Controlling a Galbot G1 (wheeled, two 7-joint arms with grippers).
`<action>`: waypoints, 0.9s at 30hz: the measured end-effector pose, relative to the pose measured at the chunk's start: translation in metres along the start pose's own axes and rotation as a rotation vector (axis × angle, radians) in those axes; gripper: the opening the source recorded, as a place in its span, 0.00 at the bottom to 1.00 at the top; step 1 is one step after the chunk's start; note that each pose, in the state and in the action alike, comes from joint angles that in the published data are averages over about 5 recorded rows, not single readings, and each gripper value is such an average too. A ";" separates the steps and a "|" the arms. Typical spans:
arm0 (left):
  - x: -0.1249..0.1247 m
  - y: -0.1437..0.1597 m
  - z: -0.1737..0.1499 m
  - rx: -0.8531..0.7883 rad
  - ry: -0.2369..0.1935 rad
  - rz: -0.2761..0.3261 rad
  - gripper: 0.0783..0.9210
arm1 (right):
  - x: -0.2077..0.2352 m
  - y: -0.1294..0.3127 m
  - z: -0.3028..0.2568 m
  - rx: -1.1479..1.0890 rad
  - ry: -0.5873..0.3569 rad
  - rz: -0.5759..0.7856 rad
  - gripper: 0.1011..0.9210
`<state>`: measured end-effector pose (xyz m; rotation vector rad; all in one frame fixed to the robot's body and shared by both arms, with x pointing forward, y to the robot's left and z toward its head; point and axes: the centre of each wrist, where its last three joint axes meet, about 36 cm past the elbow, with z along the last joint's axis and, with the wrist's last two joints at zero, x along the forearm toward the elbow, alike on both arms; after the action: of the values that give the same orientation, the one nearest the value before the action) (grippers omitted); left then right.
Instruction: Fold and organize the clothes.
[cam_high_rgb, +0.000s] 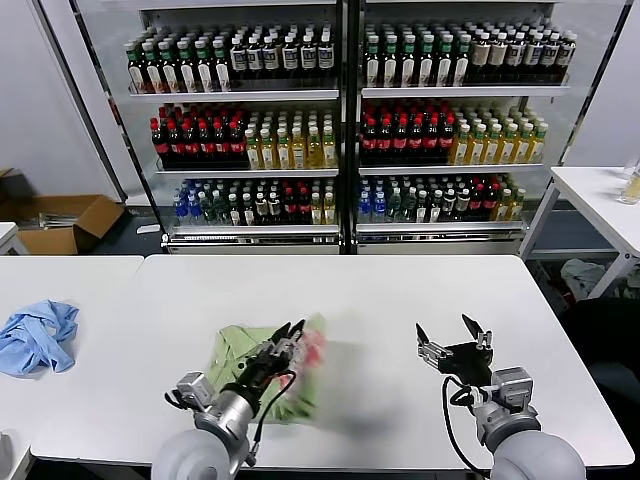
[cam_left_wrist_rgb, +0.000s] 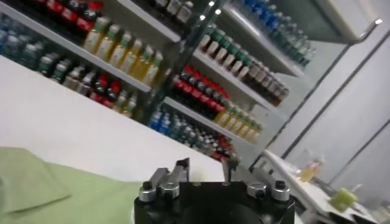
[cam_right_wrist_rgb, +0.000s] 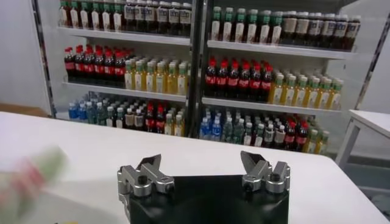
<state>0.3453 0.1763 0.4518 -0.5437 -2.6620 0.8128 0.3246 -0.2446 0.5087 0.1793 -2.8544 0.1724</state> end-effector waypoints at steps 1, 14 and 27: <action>0.000 -0.003 0.001 0.001 -0.004 0.013 0.43 | -0.001 0.000 0.000 0.000 0.000 -0.002 0.88; 0.029 0.028 -0.016 -0.234 -0.121 -0.031 0.85 | -0.025 0.018 0.014 -0.076 0.057 -0.087 0.88; 0.055 0.065 -0.024 -0.454 -0.153 -0.164 0.88 | -0.061 0.086 0.063 -0.187 0.235 -0.253 0.88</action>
<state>0.3237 0.2613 0.4425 -0.3669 -2.9974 0.2059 0.3541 -0.1616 0.4233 0.4462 -2.5671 -0.1169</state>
